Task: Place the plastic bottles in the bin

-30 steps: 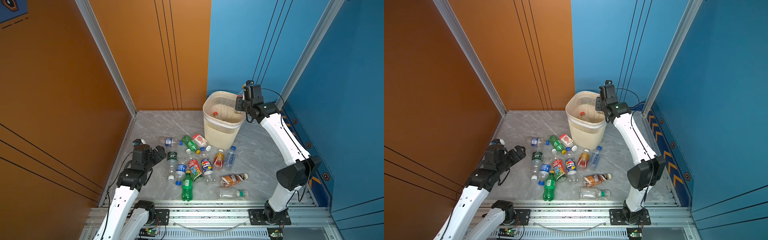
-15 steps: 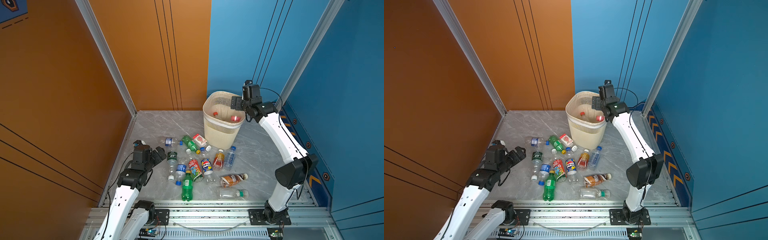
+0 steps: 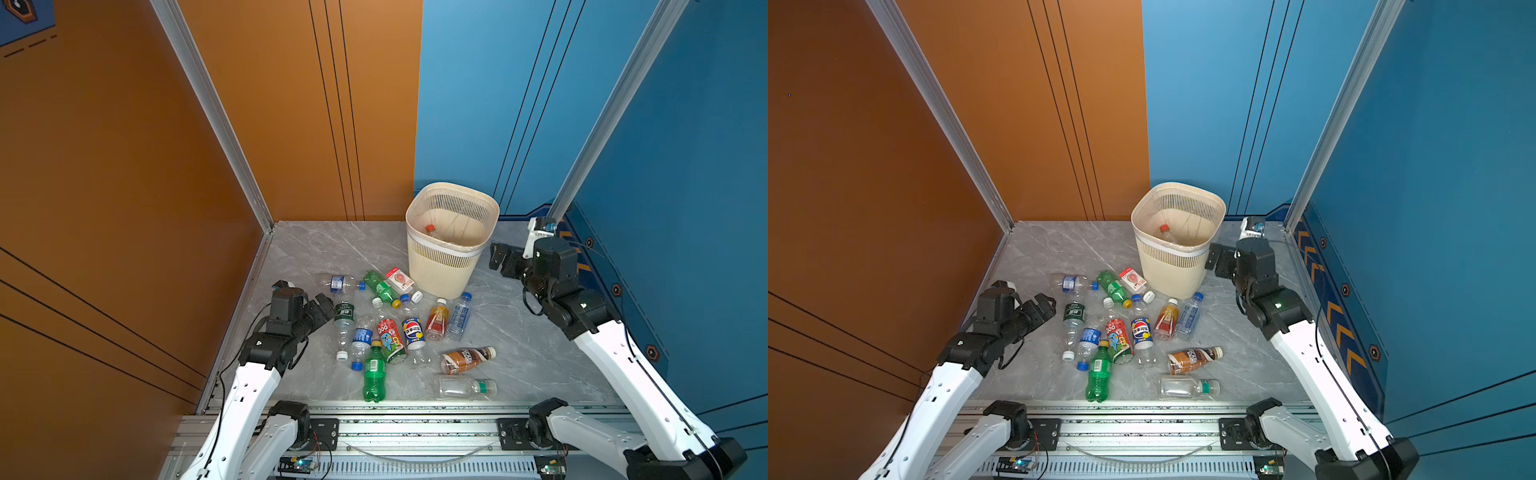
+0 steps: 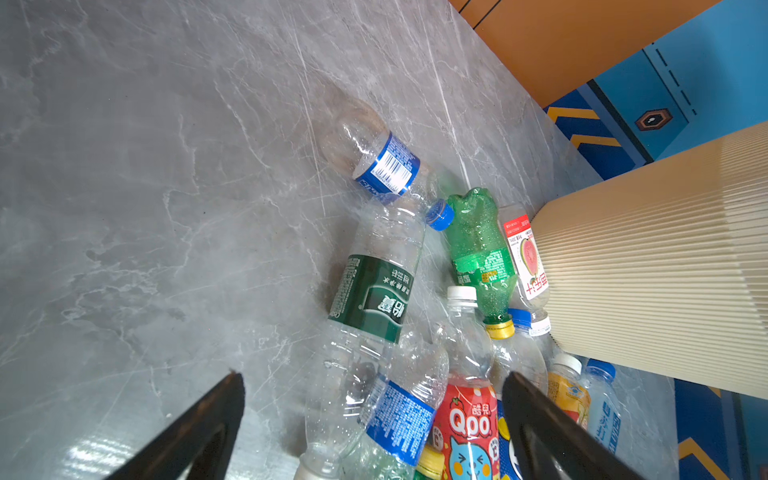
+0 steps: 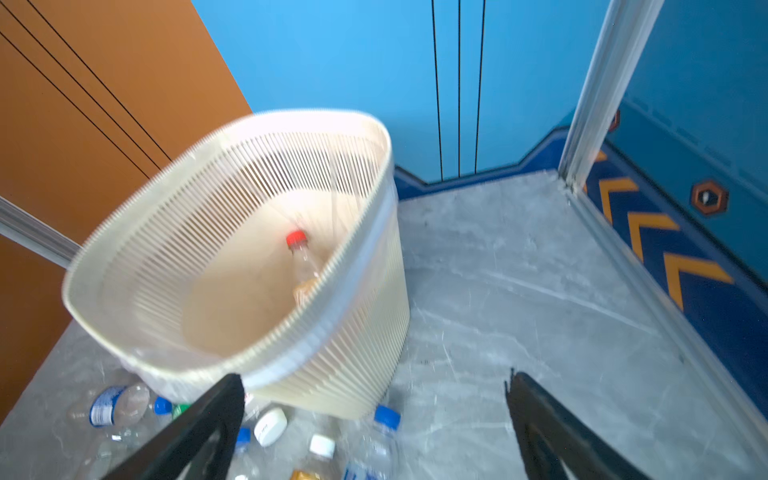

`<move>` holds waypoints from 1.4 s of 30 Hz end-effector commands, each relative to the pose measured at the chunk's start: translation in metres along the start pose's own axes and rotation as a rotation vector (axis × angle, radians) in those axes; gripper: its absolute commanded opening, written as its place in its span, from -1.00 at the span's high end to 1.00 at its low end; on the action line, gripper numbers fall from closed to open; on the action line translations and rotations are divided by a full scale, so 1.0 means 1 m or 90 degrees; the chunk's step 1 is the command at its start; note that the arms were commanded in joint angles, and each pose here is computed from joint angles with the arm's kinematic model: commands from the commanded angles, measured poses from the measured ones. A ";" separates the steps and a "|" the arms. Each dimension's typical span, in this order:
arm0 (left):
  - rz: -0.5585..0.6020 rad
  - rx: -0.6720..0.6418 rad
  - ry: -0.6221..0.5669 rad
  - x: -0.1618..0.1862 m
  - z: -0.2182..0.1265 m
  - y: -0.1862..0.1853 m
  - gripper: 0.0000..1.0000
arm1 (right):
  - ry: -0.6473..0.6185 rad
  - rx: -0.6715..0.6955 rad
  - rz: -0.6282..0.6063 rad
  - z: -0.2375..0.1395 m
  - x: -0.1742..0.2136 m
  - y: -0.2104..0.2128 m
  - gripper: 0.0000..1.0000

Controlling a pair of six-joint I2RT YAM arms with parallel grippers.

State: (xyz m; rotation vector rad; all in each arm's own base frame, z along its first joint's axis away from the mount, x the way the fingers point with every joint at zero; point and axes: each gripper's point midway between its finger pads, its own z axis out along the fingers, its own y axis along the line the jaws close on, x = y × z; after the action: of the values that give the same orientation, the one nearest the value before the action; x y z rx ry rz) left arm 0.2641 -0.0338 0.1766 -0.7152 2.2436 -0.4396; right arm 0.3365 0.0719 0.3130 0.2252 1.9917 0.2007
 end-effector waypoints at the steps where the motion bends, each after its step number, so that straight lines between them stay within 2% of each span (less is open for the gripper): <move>1: -0.013 0.010 0.050 0.019 0.005 0.001 -0.98 | -0.004 -0.010 0.050 0.003 0.007 -0.002 -0.99; 6: 0.007 0.007 0.114 0.049 0.007 -0.001 -0.96 | 0.002 0.000 0.041 0.007 0.000 -0.001 -0.99; 14: 0.108 0.001 0.216 0.119 -0.014 -0.007 -0.83 | 0.016 -0.002 0.049 0.020 0.006 0.002 -0.99; 21: 0.169 0.008 0.274 0.168 -0.025 -0.009 -0.75 | 0.016 0.006 0.054 0.021 0.009 -0.003 -0.99; 30: 0.252 0.000 0.313 0.199 -0.022 -0.021 -0.75 | 0.021 0.011 0.061 0.022 0.015 -0.007 -0.99; 42: 0.295 -0.016 0.356 0.223 -0.002 -0.031 -0.75 | 0.017 0.019 0.071 0.018 0.017 -0.018 -0.99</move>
State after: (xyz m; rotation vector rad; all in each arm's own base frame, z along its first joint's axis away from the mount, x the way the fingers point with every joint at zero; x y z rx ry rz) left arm 0.1407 -0.1818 0.0674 -0.1075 2.8475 -0.3795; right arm 0.3486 0.0608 0.2861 0.3375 2.0233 0.2211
